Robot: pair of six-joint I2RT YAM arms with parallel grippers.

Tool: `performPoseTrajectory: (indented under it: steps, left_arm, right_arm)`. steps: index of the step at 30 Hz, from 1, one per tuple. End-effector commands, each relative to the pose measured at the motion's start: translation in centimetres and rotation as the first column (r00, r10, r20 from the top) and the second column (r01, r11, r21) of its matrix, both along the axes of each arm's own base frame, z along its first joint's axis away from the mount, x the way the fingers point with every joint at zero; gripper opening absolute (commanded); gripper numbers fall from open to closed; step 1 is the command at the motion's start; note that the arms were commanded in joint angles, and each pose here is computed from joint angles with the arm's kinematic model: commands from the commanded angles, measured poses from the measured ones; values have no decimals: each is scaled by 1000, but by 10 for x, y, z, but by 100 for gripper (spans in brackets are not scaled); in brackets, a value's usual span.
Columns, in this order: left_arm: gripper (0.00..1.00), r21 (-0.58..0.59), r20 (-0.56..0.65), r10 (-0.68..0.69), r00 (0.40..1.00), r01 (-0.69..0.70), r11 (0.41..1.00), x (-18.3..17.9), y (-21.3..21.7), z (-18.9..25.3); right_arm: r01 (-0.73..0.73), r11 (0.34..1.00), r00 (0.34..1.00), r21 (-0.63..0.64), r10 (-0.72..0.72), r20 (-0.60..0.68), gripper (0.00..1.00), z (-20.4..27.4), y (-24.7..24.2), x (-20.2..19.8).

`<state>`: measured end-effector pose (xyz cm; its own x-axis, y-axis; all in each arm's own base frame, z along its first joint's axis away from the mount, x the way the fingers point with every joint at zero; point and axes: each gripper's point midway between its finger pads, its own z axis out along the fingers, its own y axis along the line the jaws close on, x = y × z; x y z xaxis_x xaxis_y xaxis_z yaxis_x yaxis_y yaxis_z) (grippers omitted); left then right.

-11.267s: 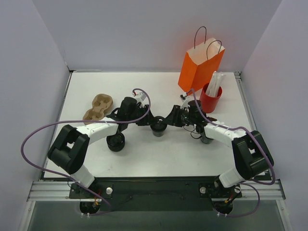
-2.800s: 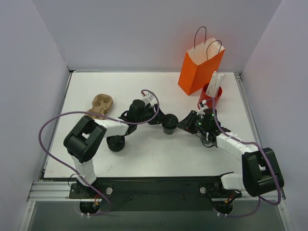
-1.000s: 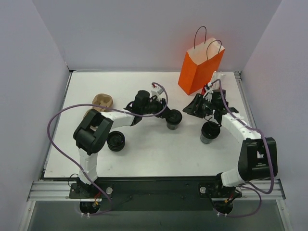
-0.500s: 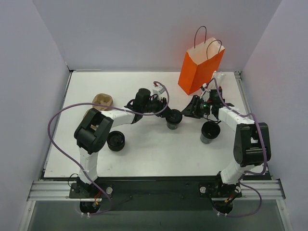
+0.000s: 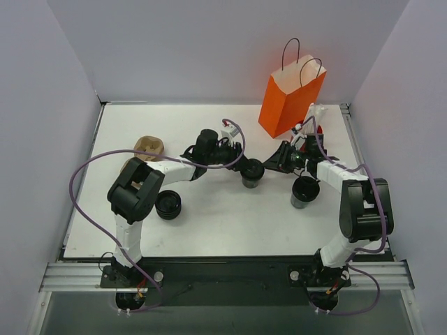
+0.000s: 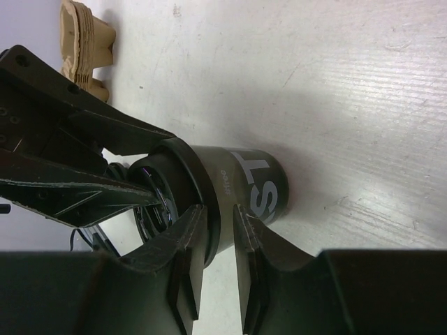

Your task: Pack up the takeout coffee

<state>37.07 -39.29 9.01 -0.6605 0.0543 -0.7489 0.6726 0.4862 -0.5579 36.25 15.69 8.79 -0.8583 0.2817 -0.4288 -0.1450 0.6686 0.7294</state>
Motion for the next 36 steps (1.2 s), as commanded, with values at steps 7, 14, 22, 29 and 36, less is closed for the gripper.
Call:
performPoseTrajectory:
  steps: [7, 14, 22, 29, 36]
  left_arm:
    - [50, 517, -314, 165, 935, 23, 856, -83, 102, -186]
    - [50, 538, -312, 199, 929, 0, 843, -88, 108, -198]
    - [50, 522, -277, 199, 940, -27, 852, -80, 104, -182]
    - [50, 495, -261, 126, 957, 20, 868, -76, 94, -170]
    - [49, 479, -265, 51, 963, 86, 874, -78, 89, -171]
  right_arm:
    - [-36, 976, 961, -213, -24, -275, 21, -80, -14, -76]
    - [-54, 954, 933, -294, -57, -356, 19, -113, -15, -104]
    - [27, 966, 942, -257, -111, -316, 19, -105, 13, -116]
    - [145, 972, 972, -182, -175, -157, 27, -47, 16, -78]
    - [149, 976, 988, -156, -154, -17, 45, 24, -5, -32]
